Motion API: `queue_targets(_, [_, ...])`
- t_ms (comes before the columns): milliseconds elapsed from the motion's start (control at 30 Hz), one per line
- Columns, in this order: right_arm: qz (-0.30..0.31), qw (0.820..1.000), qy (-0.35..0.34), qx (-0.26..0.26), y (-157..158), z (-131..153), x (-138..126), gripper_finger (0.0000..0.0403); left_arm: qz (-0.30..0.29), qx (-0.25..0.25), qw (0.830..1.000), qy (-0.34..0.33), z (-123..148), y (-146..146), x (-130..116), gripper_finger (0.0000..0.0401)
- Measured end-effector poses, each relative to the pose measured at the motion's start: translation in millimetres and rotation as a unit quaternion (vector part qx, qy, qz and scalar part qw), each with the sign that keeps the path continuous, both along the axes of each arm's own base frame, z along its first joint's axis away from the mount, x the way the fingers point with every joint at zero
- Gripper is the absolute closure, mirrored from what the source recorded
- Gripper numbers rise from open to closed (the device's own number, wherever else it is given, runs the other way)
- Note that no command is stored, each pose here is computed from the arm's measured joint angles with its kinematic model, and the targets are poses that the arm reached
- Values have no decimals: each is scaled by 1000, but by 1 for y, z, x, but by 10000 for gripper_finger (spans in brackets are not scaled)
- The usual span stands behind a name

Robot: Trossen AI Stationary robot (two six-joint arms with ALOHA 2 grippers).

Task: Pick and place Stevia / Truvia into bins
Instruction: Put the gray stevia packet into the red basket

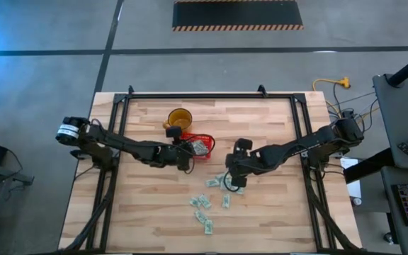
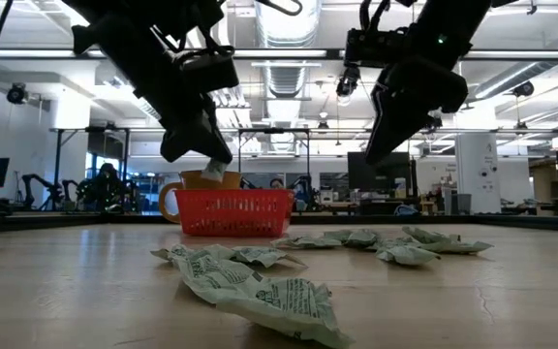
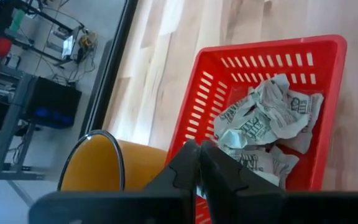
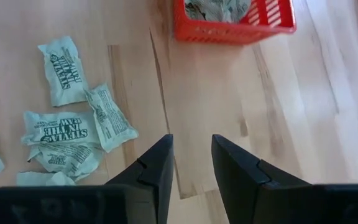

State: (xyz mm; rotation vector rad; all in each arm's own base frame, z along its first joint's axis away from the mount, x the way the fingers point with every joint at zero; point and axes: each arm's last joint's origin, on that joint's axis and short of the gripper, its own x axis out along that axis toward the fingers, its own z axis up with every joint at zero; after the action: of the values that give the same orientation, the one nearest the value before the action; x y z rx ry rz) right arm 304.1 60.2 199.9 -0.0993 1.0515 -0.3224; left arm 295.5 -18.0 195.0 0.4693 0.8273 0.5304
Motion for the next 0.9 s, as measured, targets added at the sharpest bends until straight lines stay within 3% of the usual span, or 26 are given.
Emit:
queue_targets(433, [-53, 991, 29, 117, 6, -20, -13, 282, -16, 17, 999, 27, 0, 0, -2, 258])
queue_targets(667, [-45, 989, 16, 139, 26, -25, -19, 283, -36, 7, 996, 84, 3, -3, -17, 243])
queue_targets(900, [-20, 989, -3, 146, 38, -32, -20, 293, -89, -69, 988, 102, 9, -10, -29, 243])
